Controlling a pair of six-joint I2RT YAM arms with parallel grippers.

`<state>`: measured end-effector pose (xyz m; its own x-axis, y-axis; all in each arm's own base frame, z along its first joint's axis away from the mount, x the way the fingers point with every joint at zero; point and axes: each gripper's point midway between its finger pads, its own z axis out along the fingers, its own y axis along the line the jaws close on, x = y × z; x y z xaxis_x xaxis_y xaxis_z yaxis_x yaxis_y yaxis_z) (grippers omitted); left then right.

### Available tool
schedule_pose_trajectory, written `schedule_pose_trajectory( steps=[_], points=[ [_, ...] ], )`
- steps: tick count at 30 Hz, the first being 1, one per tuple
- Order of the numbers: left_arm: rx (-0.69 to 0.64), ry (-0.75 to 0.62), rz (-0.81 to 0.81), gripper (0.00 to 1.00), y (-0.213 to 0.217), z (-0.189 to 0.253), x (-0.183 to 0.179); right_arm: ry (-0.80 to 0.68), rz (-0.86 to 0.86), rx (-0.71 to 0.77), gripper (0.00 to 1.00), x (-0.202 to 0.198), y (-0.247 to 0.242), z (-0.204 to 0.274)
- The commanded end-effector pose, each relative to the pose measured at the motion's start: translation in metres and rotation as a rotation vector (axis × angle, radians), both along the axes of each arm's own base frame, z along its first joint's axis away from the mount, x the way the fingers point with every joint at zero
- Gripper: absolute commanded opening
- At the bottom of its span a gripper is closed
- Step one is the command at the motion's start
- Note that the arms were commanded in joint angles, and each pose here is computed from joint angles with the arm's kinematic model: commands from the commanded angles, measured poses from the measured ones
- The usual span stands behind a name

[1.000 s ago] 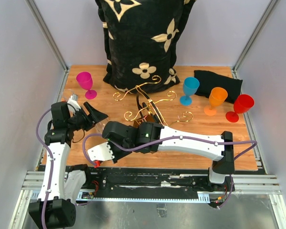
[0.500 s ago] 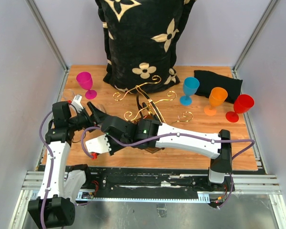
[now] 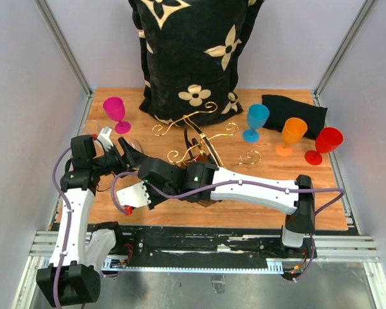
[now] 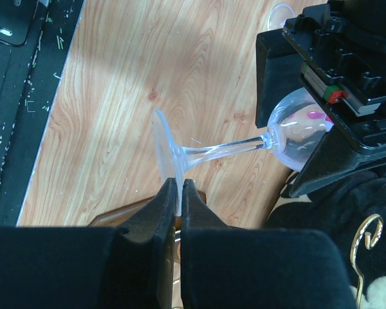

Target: Take the wine glass off the wine glass rack

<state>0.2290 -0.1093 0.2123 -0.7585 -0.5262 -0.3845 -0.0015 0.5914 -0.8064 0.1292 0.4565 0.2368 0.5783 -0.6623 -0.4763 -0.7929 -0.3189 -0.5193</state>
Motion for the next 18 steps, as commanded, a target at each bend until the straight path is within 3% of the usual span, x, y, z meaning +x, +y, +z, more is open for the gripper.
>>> schedule_pose_trajectory(
  steps=[1, 18],
  points=[
    [0.013, -0.064, -0.009, 0.77, 0.0003, 0.0255, 0.0069, 0.006, 0.013, 0.059, 0.01, -0.0017, -0.0049, 0.0193],
    [-0.033, -0.041, -0.014, 0.85, -0.0026, 0.0202, 0.0161, 0.019, 0.030, 0.069, 0.01, -0.0075, -0.0133, 0.0257]
  ],
)
